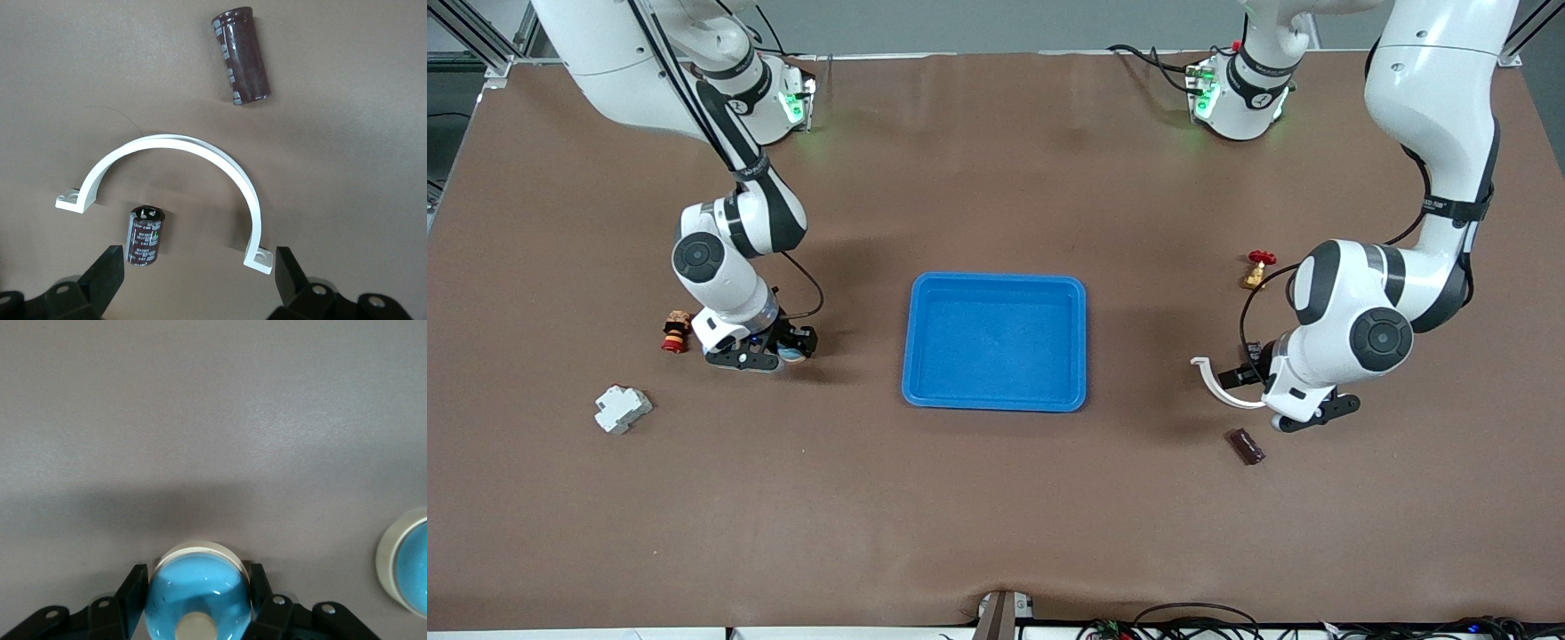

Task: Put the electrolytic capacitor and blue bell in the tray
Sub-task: 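Carry the bell over the tray with the right gripper, then release the bell in the tray while the left gripper grasps a capacitor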

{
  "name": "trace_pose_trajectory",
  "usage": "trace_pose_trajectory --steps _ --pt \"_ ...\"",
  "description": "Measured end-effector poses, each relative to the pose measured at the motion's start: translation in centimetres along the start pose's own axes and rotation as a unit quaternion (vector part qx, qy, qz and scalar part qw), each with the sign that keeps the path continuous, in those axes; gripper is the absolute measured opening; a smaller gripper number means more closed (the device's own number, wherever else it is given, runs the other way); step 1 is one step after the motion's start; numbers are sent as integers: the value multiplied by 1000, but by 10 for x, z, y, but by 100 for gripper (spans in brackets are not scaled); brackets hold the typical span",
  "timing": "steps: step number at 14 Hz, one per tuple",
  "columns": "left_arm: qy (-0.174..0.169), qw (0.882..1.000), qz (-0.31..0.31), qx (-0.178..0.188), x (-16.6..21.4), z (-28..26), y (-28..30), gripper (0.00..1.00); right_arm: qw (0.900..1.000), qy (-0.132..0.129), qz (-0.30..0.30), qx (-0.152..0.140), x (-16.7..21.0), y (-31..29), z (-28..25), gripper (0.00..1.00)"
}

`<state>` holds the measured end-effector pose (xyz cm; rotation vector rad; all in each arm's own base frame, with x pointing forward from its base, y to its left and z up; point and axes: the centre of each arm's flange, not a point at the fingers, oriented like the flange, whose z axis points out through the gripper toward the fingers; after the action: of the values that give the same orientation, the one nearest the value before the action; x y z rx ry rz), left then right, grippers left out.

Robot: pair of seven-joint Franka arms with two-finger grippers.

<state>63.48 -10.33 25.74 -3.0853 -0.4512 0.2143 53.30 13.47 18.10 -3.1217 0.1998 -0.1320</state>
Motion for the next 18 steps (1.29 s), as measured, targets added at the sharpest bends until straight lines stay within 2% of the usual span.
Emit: trace_pose_trajectory --steps 2,5,7,9,13,18 --pt "3 1000 5 10 -2 3 -5 100 1000 -8 10 0 -8 -28 -4 67" --pt "11 1000 11 19 -9 -3 -15 100 999 -38 35 -18 -28 -107 -33 67" --pt "9 1000 12 21 -17 -4 -19 100 997 -39 61 -22 -38 -160 -63 67" --pt "12 1000 13 21 -24 -2 -21 100 995 -33 90 -10 -46 -198 -86 67" --pt "34 999 14 8 -37 18 -30 100 990 -49 129 28 -55 -230 -100 67" --pt "36 999 22 10 -46 35 -37 100 987 -56 150 25 -59 -252 -81 67"
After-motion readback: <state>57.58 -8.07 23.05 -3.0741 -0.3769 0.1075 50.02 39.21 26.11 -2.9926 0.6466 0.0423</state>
